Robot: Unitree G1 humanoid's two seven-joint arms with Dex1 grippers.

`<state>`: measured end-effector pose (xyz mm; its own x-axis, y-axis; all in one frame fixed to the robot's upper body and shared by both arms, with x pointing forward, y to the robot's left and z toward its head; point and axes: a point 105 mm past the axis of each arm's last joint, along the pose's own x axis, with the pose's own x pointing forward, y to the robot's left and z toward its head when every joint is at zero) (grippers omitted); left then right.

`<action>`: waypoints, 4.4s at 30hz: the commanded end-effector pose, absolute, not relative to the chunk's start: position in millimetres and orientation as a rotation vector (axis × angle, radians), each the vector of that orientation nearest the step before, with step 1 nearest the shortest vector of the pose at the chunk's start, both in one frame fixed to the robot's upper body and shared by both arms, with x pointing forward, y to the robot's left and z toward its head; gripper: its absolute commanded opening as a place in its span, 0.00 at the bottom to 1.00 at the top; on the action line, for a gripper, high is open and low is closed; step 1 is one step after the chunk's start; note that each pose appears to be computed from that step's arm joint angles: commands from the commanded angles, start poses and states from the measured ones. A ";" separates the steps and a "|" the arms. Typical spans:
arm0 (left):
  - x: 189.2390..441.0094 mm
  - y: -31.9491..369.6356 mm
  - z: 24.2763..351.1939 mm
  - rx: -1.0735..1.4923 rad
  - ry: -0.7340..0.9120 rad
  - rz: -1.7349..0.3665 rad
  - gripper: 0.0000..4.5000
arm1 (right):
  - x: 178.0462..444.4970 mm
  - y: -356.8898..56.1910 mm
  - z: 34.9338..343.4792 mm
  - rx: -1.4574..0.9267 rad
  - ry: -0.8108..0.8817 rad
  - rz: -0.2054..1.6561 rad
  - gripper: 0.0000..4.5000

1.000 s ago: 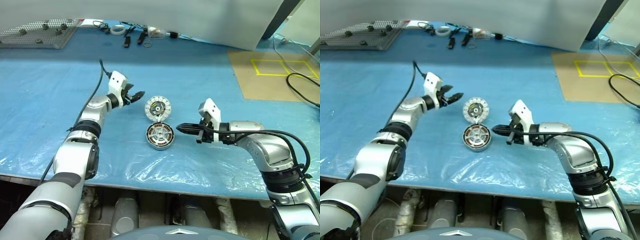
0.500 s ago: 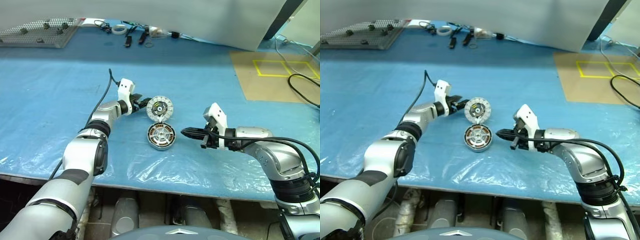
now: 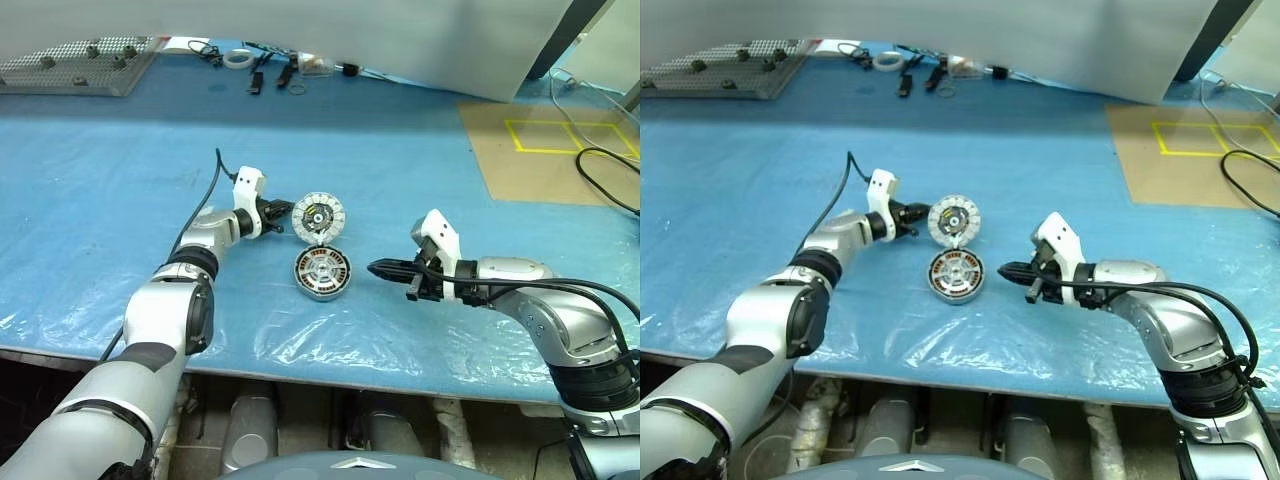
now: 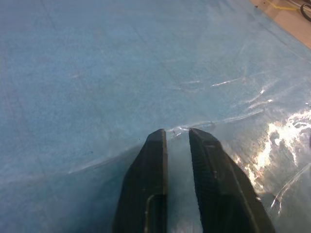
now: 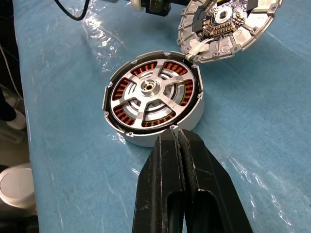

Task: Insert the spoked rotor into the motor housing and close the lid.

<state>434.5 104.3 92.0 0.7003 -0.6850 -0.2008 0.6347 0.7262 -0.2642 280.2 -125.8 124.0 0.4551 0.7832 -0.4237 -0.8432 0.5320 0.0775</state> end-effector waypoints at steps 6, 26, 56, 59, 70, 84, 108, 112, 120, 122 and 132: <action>427.6 82.9 111.9 -0.251 0.261 -0.911 0.01 | 273.6 -133.8 134.7 -0.187 0.423 1.000 0.00; 419.2 47.6 153.5 -0.228 0.136 -1.145 0.01 | 261.8 -140.8 132.0 -0.222 0.458 0.975 0.00; 346.4 9.5 122.1 0.254 0.221 -1.798 0.01 | 261.7 -138.1 118.6 -0.244 0.473 0.977 0.00; 342.6 13.6 113.1 0.321 0.232 -1.815 0.01 | 261.6 -136.7 117.1 -0.240 0.472 0.978 0.00; 336.0 28.2 100.7 0.442 0.223 -1.841 0.01 | 265.3 -131.5 117.7 -0.214 0.451 0.985 0.00; 357.5 27.4 167.6 0.204 -0.007 -1.729 0.01 | 271.2 -121.2 128.1 -0.161 0.402 1.037 0.00; 285.0 100.7 155.3 0.010 -0.021 -1.235 0.00 | 305.6 -96.6 155.2 -0.190 0.268 1.175 0.36; 293.0 118.3 146.3 0.114 -0.034 -1.113 0.00 | 310.3 -91.8 155.9 -0.195 0.254 1.201 0.64; 298.6 135.3 127.8 0.194 -0.042 -1.049 0.00 | 305.0 -87.3 134.1 -0.277 0.298 1.280 1.00; 286.6 136.7 117.7 0.212 -0.020 -1.113 0.00 | 307.2 -85.7 130.0 -0.305 0.292 1.284 1.00; 282.9 142.4 109.8 0.171 -0.015 -1.120 0.00 | 317.2 -80.6 114.7 -0.393 0.263 1.267 1.00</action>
